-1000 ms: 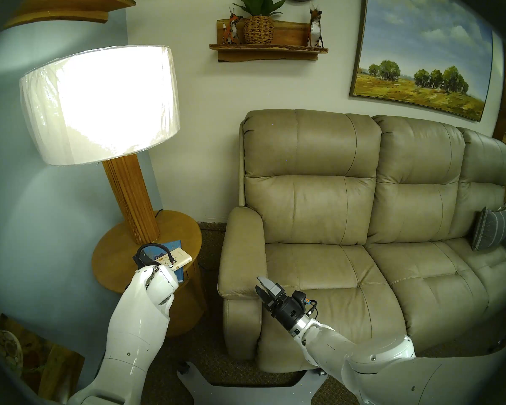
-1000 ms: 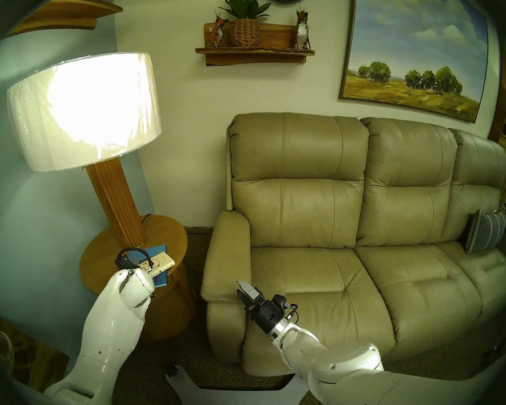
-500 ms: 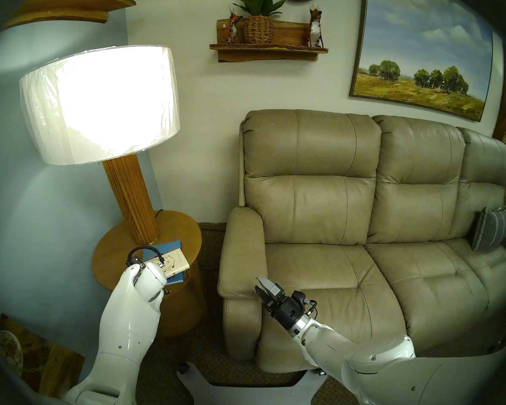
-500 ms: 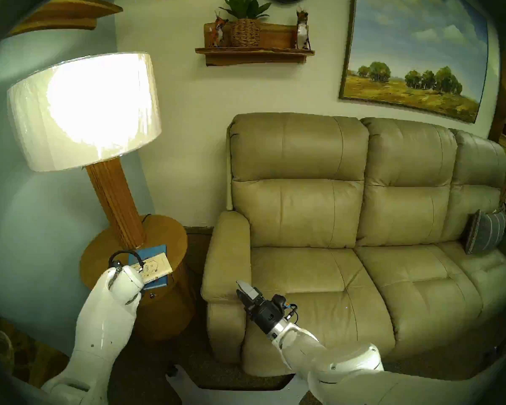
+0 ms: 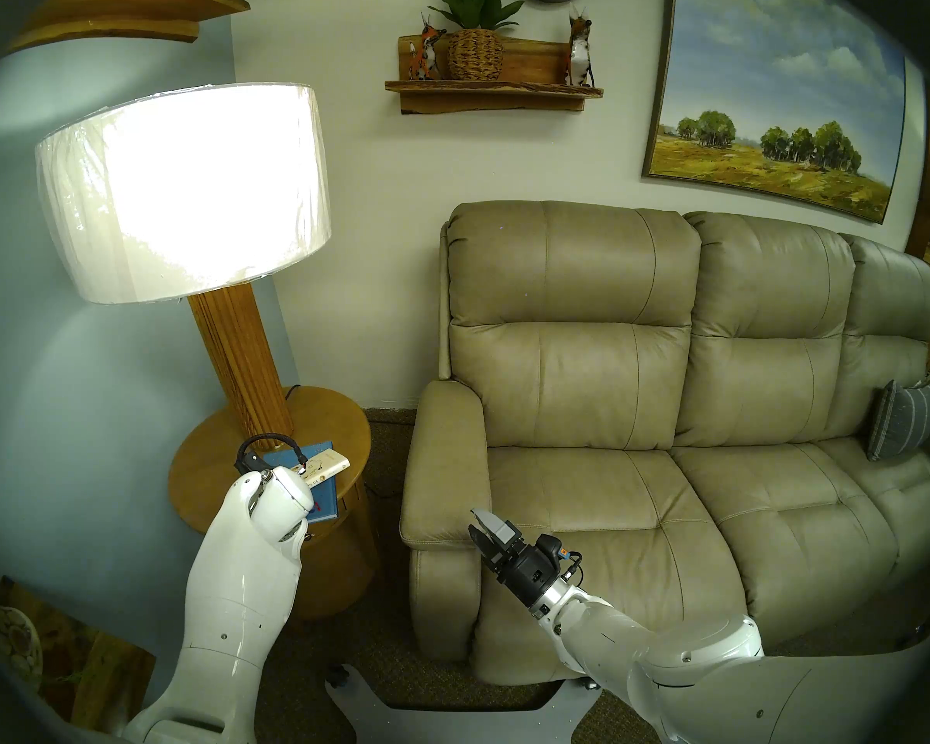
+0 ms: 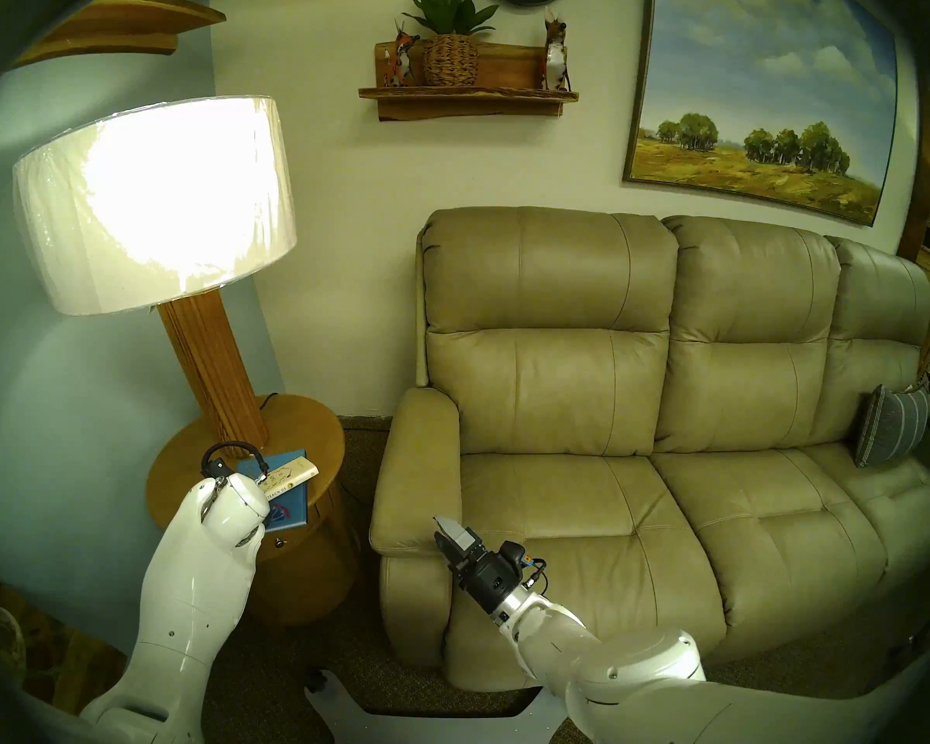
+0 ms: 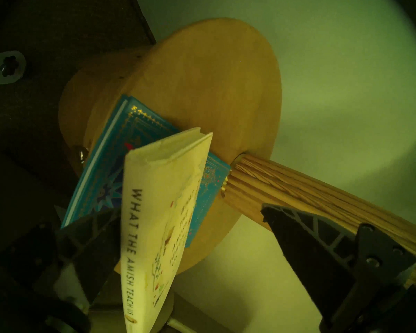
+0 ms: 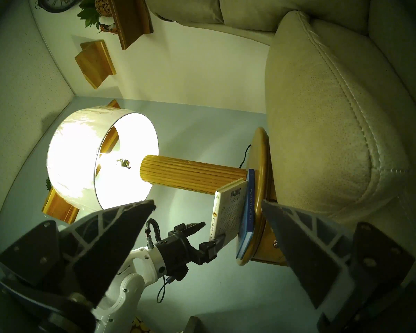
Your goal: Move books from sofa to side table
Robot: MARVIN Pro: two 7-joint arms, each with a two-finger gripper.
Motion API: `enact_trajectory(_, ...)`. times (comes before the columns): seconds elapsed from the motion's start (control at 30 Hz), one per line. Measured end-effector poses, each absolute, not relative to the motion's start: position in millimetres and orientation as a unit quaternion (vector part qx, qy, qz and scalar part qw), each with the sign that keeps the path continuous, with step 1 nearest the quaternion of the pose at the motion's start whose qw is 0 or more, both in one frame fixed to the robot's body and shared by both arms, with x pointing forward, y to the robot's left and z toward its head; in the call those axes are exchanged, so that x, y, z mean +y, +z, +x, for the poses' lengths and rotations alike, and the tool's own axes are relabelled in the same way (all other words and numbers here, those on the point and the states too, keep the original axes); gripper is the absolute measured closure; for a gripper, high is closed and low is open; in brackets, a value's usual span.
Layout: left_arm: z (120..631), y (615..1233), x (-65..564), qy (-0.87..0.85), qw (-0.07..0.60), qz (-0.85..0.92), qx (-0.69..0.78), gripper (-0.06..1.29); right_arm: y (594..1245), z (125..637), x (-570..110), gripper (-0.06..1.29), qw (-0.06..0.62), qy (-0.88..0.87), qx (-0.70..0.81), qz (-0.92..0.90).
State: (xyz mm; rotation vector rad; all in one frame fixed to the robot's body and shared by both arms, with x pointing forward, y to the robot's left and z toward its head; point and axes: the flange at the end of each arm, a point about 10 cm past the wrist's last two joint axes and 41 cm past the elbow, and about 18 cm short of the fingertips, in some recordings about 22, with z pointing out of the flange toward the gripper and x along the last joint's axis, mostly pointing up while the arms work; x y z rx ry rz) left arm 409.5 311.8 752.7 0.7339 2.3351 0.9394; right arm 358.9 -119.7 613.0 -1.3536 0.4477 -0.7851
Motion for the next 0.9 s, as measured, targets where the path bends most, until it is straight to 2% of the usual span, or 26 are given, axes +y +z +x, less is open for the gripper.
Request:
enact_trajectory(0.33, 381.1, 748.2, 292.4, 0.316, 0.248, 0.282, 0.871, -0.03, 613.8, 358.3, -120.0, 0.01, 0.690, -0.352, 0.198, -0.601)
enact_trajectory(0.57, 380.3, 737.6, 306.0, 0.311, 0.231, 0.285, 0.877, -0.03, 614.2, 357.9, -121.0, 0.01, 0.691, -0.354, 0.196, -0.599)
enact_trajectory(0.9, 384.4, 765.9, 284.5, 0.355, 0.307, 0.343, 0.814, -0.03, 613.9, 357.4, -121.9, 0.01, 0.690, -0.357, 0.196, -0.599)
